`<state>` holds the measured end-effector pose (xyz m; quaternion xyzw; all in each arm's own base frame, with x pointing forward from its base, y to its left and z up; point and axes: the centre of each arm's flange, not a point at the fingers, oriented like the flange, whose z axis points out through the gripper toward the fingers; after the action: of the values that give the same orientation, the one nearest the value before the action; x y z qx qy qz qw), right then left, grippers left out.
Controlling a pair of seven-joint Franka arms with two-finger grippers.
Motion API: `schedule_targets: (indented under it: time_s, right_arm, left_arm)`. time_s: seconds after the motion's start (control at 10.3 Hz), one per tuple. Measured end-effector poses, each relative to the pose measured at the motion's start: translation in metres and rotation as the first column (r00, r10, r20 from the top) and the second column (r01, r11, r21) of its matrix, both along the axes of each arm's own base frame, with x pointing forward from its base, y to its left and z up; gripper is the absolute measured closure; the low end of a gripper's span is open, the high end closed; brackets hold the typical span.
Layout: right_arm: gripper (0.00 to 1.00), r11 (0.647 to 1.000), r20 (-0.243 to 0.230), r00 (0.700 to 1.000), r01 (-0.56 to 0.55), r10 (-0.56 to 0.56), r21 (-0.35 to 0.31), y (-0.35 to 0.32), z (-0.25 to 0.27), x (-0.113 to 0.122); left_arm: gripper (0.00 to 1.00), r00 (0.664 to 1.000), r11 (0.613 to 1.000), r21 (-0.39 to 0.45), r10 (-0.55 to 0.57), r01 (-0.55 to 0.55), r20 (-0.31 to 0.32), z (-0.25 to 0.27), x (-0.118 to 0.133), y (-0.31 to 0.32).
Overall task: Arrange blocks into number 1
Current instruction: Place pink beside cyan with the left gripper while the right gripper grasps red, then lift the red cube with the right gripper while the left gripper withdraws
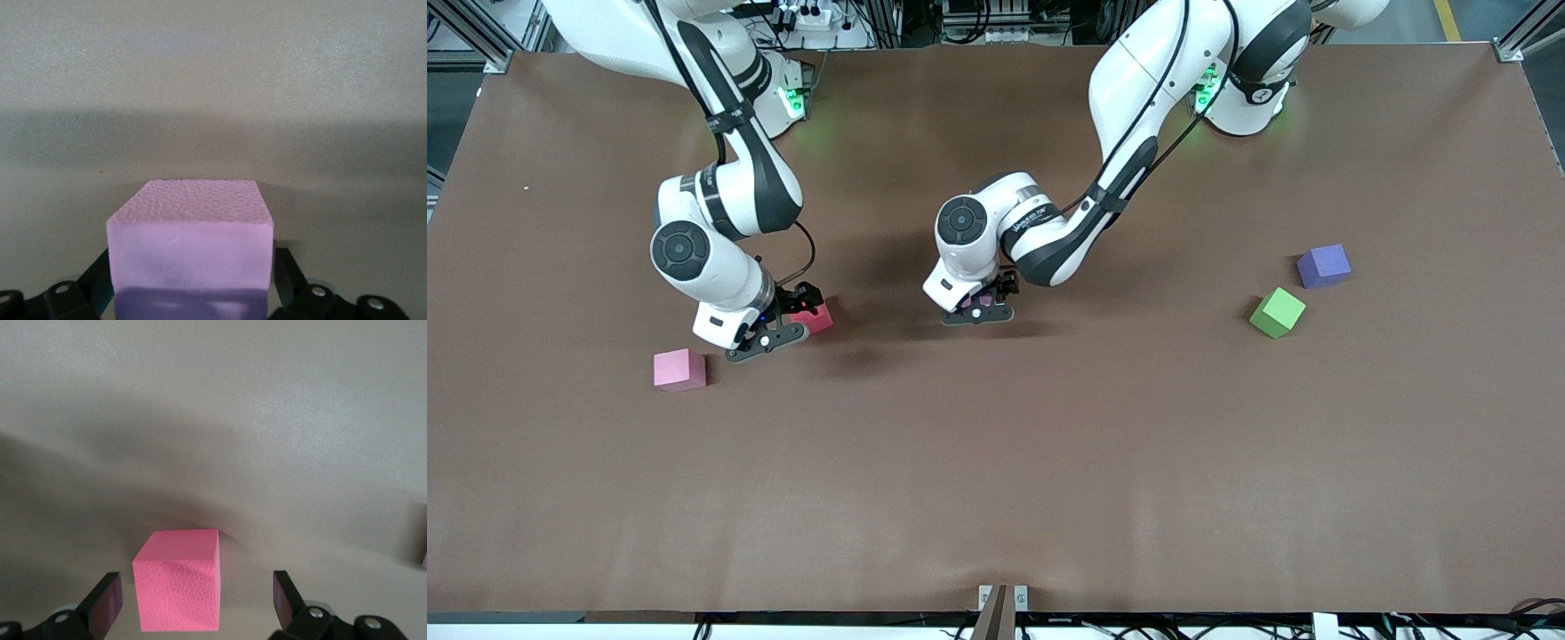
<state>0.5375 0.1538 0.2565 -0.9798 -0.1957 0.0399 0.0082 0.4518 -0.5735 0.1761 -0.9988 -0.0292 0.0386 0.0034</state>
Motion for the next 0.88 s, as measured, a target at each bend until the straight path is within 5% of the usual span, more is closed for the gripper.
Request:
schedule_targets:
  time_s: [0.88]
  right_arm:
    - [0.00,1.000,-0.036,0.999,-0.023,0.022,-0.010,0.004,-0.030,-0.013]
  left_arm:
    - [0.00,1.000,0.999,0.036,0.004,-0.004,0.012,0.076,0.005,0.001]
